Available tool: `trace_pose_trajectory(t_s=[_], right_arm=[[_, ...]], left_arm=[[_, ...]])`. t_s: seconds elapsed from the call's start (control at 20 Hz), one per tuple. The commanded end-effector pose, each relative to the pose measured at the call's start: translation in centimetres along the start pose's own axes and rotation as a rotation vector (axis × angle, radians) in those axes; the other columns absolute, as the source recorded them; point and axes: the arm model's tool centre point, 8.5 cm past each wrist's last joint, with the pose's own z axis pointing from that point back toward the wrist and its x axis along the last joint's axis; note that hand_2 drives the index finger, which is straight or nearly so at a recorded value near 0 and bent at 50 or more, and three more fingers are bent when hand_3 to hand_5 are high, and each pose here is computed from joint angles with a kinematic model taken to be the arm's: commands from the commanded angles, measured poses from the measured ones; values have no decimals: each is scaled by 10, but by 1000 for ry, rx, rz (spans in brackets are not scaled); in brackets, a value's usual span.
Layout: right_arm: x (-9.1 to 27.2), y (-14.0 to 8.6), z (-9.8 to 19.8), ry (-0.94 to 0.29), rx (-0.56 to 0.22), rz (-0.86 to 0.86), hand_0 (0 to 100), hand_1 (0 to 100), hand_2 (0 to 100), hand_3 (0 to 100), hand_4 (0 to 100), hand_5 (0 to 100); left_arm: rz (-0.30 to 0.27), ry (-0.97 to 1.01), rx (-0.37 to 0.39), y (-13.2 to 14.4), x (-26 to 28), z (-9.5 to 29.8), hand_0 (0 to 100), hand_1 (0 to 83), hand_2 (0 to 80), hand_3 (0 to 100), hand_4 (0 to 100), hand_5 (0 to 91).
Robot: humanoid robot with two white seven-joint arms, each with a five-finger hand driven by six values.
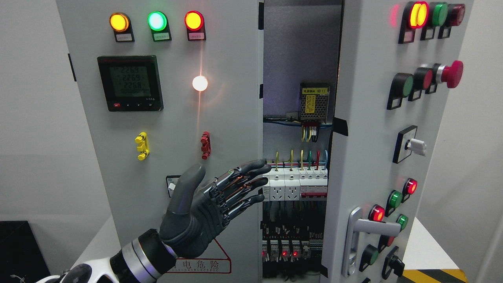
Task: Open door with both hands
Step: 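Raise the left hand into the door gap, fingers toward the door edge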
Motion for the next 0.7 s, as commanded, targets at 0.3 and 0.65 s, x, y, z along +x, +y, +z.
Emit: trace_pose_trajectory(t_s=[0.3,0.65], right_arm=[[0,0,0,1,1,0,192,0,0,0,0,0],[0,0,0,1,0,0,192,0,0,0,0,0]], left_arm=[[70,24,-183,-47,3,-58,0,0,0,0,0,0],[96,27,-200,-53,-5,-82,0,0,0,0,0,0]])
